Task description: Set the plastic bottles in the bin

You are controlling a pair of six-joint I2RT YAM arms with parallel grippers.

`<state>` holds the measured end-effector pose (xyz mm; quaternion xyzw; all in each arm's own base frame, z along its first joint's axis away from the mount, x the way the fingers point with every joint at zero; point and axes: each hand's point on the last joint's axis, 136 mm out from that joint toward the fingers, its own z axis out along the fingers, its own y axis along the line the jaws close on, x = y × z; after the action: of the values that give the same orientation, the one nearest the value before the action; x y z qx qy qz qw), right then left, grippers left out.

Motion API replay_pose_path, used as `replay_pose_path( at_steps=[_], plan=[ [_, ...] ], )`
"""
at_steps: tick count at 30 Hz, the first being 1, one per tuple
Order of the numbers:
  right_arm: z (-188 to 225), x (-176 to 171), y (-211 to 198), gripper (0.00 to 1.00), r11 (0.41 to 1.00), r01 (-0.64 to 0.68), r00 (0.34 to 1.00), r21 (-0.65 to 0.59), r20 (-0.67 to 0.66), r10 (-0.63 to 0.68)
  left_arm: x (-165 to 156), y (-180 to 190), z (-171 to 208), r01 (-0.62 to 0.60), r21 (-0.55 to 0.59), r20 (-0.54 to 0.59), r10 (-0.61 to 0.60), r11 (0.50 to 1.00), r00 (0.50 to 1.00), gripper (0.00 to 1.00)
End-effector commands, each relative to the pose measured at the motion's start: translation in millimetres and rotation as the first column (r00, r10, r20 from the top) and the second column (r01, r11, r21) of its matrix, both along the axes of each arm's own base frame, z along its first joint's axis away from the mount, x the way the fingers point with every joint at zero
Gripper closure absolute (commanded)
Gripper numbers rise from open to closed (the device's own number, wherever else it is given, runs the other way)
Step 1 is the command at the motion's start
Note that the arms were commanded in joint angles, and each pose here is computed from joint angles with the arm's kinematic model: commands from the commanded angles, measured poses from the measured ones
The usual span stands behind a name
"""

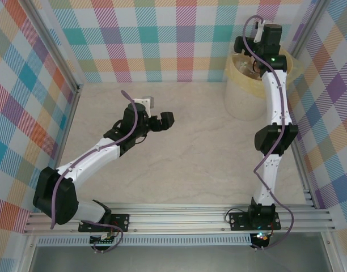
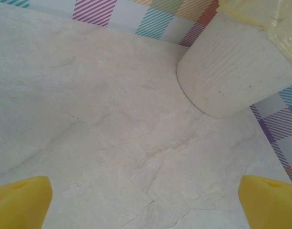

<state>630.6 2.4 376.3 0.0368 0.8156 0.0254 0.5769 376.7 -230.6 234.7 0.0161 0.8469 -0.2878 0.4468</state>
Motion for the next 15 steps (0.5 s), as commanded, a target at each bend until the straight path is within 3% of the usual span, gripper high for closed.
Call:
replay_pose_path(
  at_steps=[1, 8, 15],
  plan=[
    [-20, -17, -31, 0.00, 0.982, 0.143, 0.982, -0.119, -0.103, -0.156, 3, 5, 7, -0.021, -0.011, 0.001, 0.021, 1.000, 1.000, 0.00],
    [-1, -28, -40, 0.00, 0.975, 0.157, 0.982, -0.155, -0.079, -0.170, 3, 5, 5, -0.024, -0.017, -0.002, 0.023, 1.000, 1.000, 0.00],
    [50, -61, -1, 0.00, 0.999, -0.032, 0.999, -0.034, -0.021, 0.031, 0, 23, 25, -0.091, -0.003, 0.056, 0.091, 0.996, 0.994, 0.00]
  ],
)
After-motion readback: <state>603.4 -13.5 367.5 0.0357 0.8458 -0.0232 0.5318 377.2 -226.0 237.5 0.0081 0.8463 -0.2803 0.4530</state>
